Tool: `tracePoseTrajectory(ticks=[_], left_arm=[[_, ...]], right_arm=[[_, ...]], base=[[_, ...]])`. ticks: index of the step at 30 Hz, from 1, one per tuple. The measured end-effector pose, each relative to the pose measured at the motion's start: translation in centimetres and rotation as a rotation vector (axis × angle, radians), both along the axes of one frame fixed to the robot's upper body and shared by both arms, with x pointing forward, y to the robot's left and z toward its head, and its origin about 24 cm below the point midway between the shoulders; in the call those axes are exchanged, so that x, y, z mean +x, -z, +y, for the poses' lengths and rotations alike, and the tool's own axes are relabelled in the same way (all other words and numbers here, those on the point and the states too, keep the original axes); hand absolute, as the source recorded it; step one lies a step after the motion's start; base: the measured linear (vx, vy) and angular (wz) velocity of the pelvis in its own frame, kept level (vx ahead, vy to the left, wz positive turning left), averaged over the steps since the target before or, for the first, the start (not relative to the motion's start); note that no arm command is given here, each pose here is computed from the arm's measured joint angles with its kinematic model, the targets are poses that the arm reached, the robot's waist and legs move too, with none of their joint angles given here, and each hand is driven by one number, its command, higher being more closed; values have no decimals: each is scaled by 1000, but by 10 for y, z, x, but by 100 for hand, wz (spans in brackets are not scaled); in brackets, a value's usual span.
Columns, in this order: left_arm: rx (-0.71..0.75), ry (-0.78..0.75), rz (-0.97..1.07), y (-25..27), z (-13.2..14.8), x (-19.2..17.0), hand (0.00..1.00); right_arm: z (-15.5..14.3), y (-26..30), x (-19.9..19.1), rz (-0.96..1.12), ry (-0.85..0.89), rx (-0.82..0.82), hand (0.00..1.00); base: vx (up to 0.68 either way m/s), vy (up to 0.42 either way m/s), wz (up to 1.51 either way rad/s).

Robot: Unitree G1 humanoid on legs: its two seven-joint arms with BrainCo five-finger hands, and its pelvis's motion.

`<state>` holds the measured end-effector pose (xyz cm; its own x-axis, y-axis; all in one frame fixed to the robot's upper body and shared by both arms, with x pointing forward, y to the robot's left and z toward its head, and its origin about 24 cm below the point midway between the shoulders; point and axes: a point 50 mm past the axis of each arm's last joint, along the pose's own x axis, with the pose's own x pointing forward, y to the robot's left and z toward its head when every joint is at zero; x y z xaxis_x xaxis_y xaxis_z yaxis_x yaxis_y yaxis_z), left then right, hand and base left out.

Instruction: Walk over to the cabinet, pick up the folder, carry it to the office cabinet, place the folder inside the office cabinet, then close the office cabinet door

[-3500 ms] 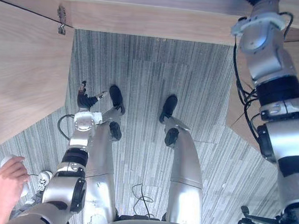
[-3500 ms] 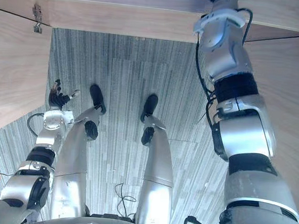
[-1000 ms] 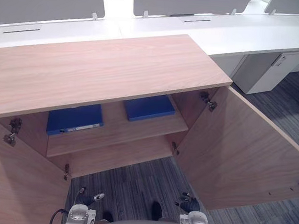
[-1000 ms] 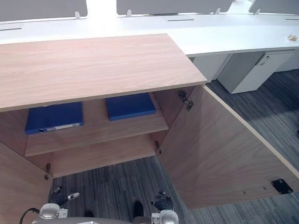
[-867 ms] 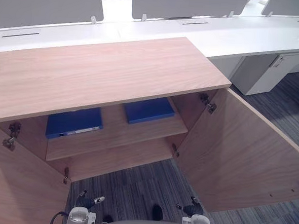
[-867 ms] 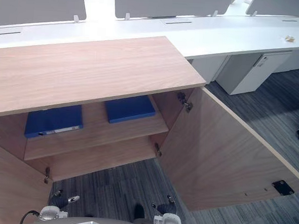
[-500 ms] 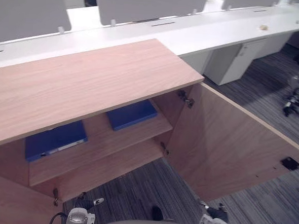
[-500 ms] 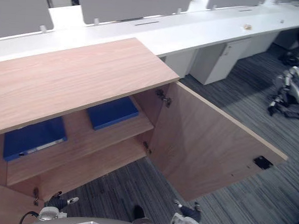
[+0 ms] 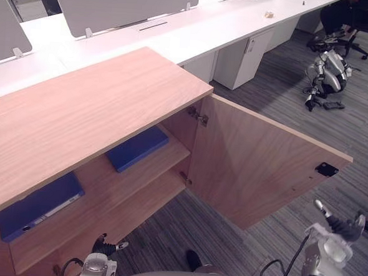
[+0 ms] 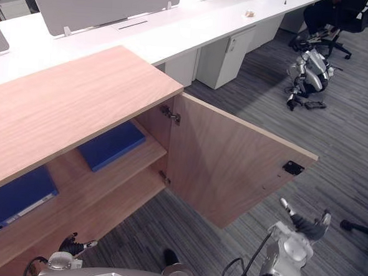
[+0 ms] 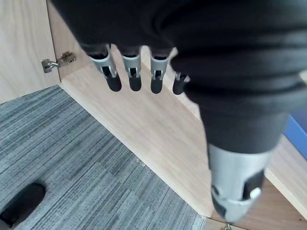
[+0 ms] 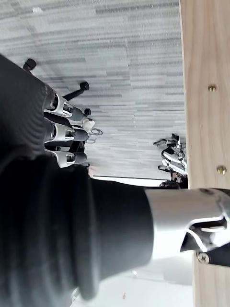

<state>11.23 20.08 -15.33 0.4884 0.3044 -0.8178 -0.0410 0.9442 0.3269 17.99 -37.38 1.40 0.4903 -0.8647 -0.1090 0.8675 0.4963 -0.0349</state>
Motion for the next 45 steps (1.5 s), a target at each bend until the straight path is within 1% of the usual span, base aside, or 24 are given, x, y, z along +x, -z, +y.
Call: tracePoseTrajectory(ticks=[4, 11, 18, 22, 26, 31, 33, 37, 38, 40, 42, 45], left_arm=[[-5, 5, -2, 0, 0, 0, 0], [-14, 60, 4, 1, -7, -3, 0], [-3, 98, 23, 3, -8, -9, 0], [2, 107, 30, 4, -9, -10, 0], [14, 146, 33, 3, -10, -9, 0], [16, 150, 23, 2, -10, -5, 0], [16, 149, 34, 3, -10, -7, 0], [17, 150, 36, 3, -10, -7, 0], [18, 150, 37, 4, -10, -7, 0], [19, 151, 42, 4, -9, -7, 0], [24, 152, 62, 5, -7, -8, 0], [32, 168, 64, 5, -7, -7, 0]], right_arm=[[-6, -20, 16, -22, -51, -66, 0], [3, -27, 34, 9, -171, -119, 0], [14, -18, 51, 43, -241, -90, 0], [14, -19, 53, 39, -241, -88, 0], [20, -17, 57, 51, -270, -93, 0], [26, -15, 58, 41, -278, -79, 0], [34, -12, 57, 24, -272, -61, 0], [57, -5, 41, -25, -277, -34, 0], [70, -1, 35, -36, -300, -20, 0], [85, 4, 28, -35, -342, -10, 0], [109, 12, 16, -20, -433, 19, 0], [132, 20, 4, -3, -523, 66, 0]], base=[[-10, -58, -3], [-36, -64, 9], [-42, -48, 9], [-50, -45, 4], [-66, -42, -2], [-89, -44, 0], [-71, -50, -2], [-64, -60, -7], [-53, -55, -15], [-56, -51, -25], [-94, -75, -35], [-85, -69, -33]])
